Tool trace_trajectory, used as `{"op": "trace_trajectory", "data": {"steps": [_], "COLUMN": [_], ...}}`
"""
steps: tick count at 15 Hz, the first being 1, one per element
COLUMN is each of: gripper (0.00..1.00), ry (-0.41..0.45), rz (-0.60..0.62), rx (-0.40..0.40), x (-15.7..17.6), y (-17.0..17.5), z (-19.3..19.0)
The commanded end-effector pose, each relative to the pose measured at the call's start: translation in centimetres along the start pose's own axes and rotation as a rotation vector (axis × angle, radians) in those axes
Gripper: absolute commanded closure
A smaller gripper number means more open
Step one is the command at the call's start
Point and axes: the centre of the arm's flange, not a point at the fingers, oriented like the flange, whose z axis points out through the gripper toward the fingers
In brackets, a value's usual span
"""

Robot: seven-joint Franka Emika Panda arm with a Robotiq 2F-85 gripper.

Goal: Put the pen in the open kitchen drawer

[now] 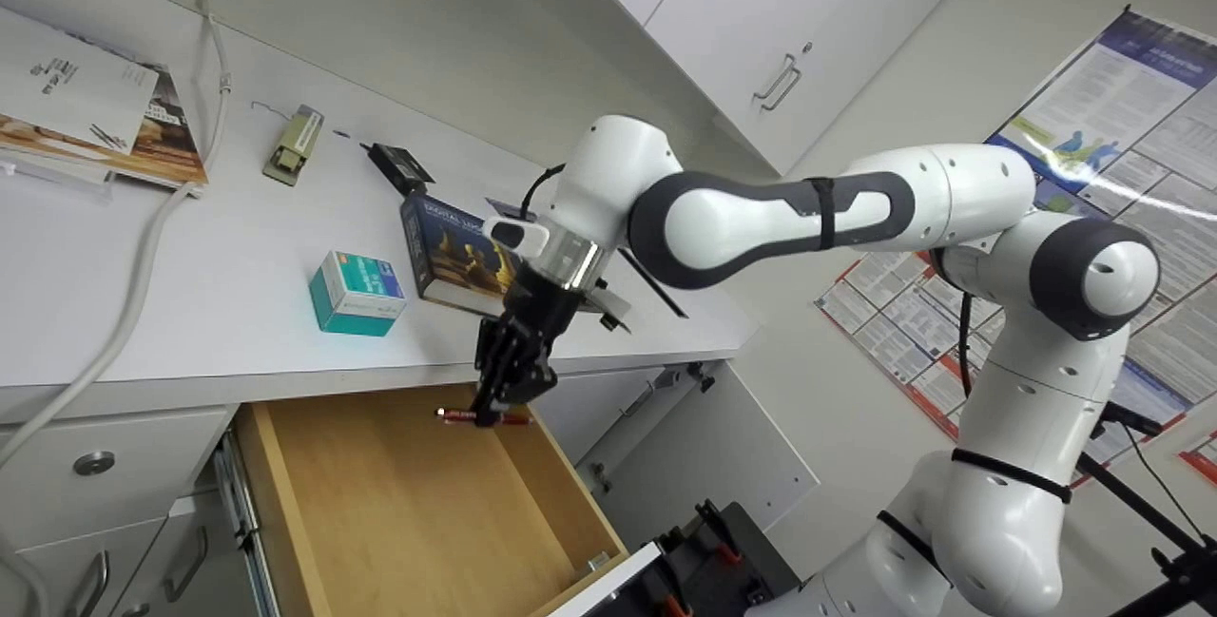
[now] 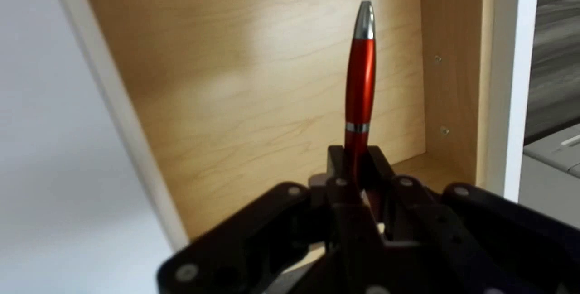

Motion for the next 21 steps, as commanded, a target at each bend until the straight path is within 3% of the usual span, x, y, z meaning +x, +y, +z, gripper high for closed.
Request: {"op": "trace_trajectory", "data": {"steps": [1,5,7,10,14,15,16,21], "gripper": [0.96,0.96,0.96,0.96,0.96,0.61,0.6,0.23], "ry": [-0.024,0.005,0.03,0.042,0.018,0.021,0.024,0.041], "rz": [-0.003,0.01,0.018,0.025,0.029,0.02,0.012,-0.075], "rx": [-0.048,-0.206,-0.247,-0.281,-0.262,-0.258,-0.256,-0.254], "x": [-0.8,-1.8,-2.2,-2.3,-2.2,-2.0,-1.6,-0.8], "y": [-2.3,-2.0,-1.3,0.3,2.0,2.0,1.9,-2.9], "z": [5.7,10.9,12.8,14.6,15.9,15.9,15.7,12.4]}}
